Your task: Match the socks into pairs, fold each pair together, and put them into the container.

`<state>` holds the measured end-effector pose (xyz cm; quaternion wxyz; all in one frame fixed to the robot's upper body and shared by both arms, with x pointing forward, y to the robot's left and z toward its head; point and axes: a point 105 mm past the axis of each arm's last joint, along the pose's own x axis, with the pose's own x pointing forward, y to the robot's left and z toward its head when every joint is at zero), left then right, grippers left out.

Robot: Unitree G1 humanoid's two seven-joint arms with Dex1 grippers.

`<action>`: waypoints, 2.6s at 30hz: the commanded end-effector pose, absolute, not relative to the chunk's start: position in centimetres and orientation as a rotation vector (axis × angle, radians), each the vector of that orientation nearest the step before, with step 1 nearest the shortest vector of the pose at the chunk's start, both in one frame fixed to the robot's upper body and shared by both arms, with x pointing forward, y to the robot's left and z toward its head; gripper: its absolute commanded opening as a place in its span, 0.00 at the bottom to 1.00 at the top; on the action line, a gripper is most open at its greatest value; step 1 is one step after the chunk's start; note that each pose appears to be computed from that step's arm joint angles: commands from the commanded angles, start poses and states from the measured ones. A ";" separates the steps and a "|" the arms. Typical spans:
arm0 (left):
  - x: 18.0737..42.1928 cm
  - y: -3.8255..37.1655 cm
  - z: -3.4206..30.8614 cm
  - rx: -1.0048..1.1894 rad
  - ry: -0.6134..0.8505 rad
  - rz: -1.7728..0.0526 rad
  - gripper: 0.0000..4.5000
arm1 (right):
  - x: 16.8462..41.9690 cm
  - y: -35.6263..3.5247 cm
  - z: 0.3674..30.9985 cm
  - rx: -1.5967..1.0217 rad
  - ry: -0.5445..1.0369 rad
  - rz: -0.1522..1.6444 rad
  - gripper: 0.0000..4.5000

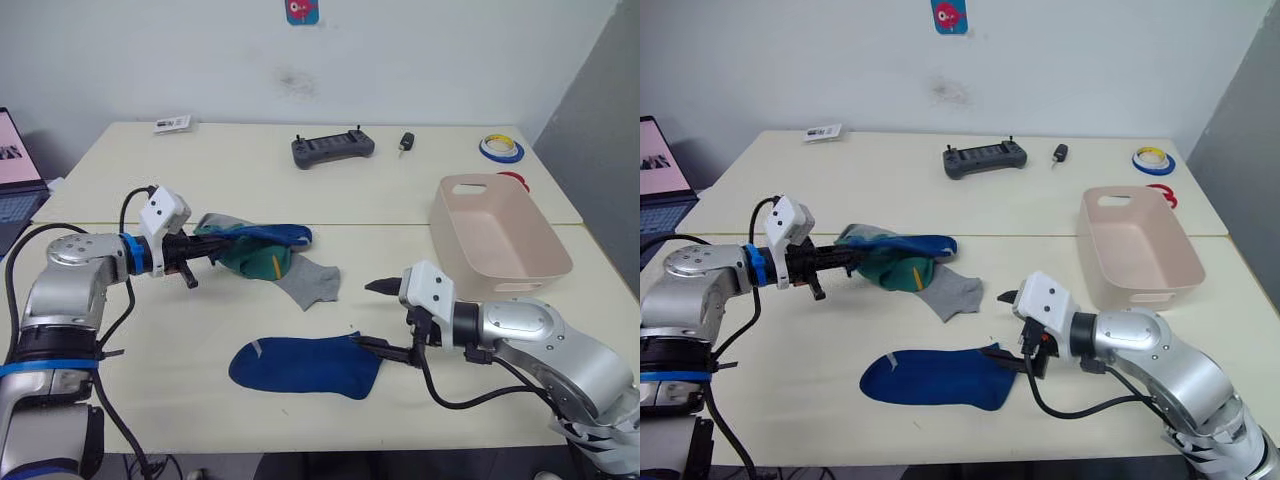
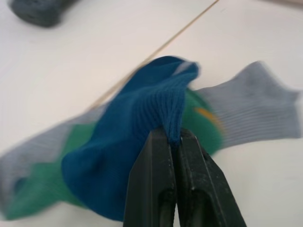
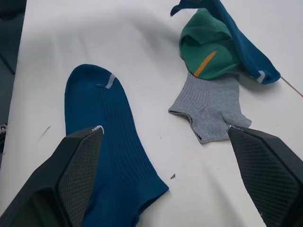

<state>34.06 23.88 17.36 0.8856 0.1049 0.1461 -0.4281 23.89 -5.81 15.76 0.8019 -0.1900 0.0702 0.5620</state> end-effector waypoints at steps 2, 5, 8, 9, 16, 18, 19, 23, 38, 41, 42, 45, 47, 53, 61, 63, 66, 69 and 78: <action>31.7 20.9 18.0 0.063 0.403 -1.008 0.01 | 23.2 -6.1 16.0 -0.435 0.139 1.223 1.00; 30.5 18.6 17.2 0.017 0.444 -1.068 0.01 | 22.9 -6.6 15.7 -0.443 0.164 1.218 1.00; 30.1 16.4 16.5 -0.019 0.451 -1.096 0.01 | 22.6 -7.2 15.3 -0.446 0.189 1.210 1.00; 30.1 15.5 16.3 -0.040 0.446 -1.106 0.01 | 22.6 -7.4 15.2 -0.448 0.197 1.204 1.00; 31.5 10.0 14.8 -0.142 0.411 -1.112 0.01 | 22.6 -8.5 14.7 -0.462 0.231 1.160 1.00; 31.8 8.3 14.1 -0.161 0.414 -1.104 0.01 | 22.8 -8.8 14.6 -0.470 0.237 1.143 1.00; 31.9 7.5 14.0 -0.181 0.411 -1.109 0.01 | 22.9 -8.9 14.5 -0.472 0.239 1.131 1.00; 31.4 5.8 13.5 -0.194 0.402 -1.145 0.05 | 23.2 -9.4 14.3 -0.478 0.248 1.092 1.00; 29.8 9.0 15.8 0.103 0.268 -1.328 0.99 | 24.9 -11.0 12.8 -0.406 0.321 0.886 1.00; 29.9 10.3 16.8 0.201 0.177 -1.347 0.99 | 25.9 -11.6 12.2 -0.311 0.348 0.773 1.00; 29.8 10.5 17.0 0.223 0.155 -1.362 0.99 | 26.3 -11.8 12.0 -0.286 0.355 0.743 1.00; 29.7 11.0 17.8 0.248 0.110 -1.378 0.99 | 27.3 -12.2 11.8 -0.203 0.358 0.648 1.00; 29.9 11.2 18.1 0.255 0.090 -1.365 0.99 | 28.2 -12.4 11.6 -0.150 0.358 0.596 1.00; 30.6 11.6 17.7 0.273 0.084 -1.323 0.99 | 30.4 -12.4 10.6 -0.053 0.367 0.487 1.00; 32.1 12.1 17.2 0.284 0.102 -1.226 1.00 | 31.3 -11.4 9.4 -0.029 0.380 0.485 0.79; 33.0 12.2 17.1 0.290 0.112 -1.179 1.00 | 31.2 -11.0 9.3 -0.036 0.380 0.503 0.63; 35.0 12.4 16.7 0.308 0.139 -1.098 1.00 | 31.1 -10.1 9.2 -0.068 0.377 0.540 0.38; 36.2 12.1 16.4 0.296 0.167 -1.067 1.00 | 31.0 -9.9 9.2 -0.084 0.371 0.550 0.14; 40.1 11.2 15.9 0.257 0.235 -0.980 1.00 | 30.7 -9.7 9.8 -0.104 0.345 0.562 0.00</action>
